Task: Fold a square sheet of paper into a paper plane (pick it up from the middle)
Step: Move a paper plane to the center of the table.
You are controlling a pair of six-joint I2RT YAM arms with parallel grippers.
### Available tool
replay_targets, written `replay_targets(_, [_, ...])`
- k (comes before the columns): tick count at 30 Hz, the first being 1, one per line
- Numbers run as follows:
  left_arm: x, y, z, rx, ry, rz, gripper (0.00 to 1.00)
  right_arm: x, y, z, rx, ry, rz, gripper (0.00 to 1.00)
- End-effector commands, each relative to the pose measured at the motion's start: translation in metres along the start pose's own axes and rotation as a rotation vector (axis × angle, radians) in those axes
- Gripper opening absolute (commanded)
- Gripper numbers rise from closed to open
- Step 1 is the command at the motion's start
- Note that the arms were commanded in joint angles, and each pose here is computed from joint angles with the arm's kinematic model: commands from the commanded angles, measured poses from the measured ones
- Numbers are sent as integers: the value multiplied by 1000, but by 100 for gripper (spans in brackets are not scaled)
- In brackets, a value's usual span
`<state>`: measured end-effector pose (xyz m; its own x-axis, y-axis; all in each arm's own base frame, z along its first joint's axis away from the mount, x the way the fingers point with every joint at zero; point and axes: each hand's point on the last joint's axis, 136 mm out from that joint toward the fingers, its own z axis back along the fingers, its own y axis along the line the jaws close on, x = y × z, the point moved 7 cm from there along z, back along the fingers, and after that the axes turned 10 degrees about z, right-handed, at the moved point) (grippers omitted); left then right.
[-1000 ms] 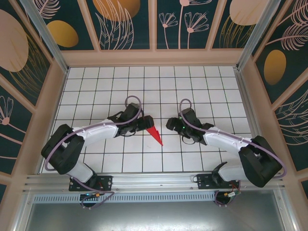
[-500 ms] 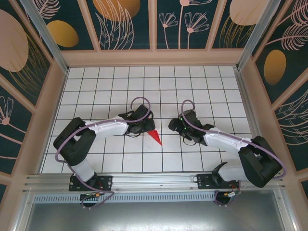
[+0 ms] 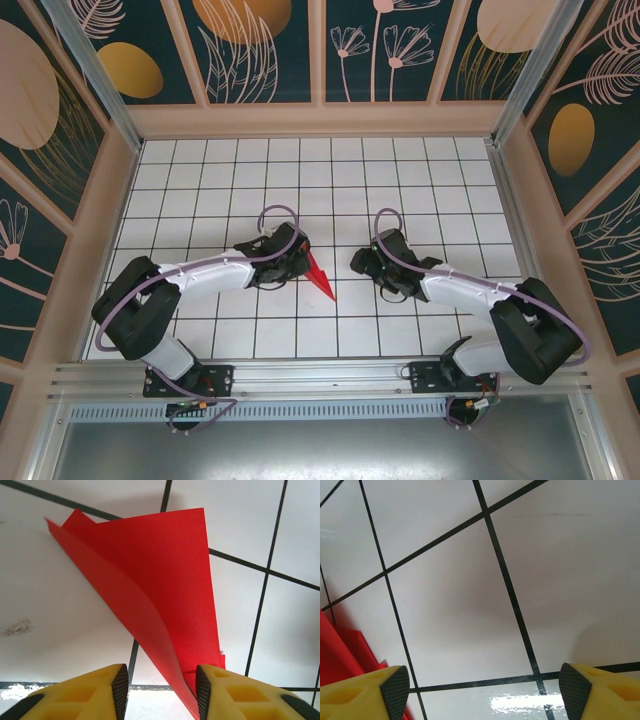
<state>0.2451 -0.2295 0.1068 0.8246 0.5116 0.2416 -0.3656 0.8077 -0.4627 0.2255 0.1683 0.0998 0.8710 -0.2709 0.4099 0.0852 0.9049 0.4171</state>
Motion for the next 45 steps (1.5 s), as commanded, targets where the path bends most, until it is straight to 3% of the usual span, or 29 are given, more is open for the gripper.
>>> replay_targets(1, [-1,6,2,4,-23,33,39,5,2,-1,-13,-2,-11,81])
replay_targets(5, [-1,9,2,-20,-39,60,28,6,4,-2,-9,5,-9,80])
replay_targets(14, [10,-19,15,-121,-69,-31,0,11,7,5,-12,-13,-3,80])
replay_targets(21, [19,-69,51,-358,-73,-181,0,21,10,18,1,-64,-4,80])
replay_targets(25, [20,-77,61,-427,-70,-204,0,25,13,26,32,-94,-5,80])
replay_targets(39, [7,-16,-1,-451,96,-49,0,11,46,21,259,-58,171,77])
replay_targets(45, [7,5,-9,-402,76,-22,0,-4,73,3,256,10,304,67])
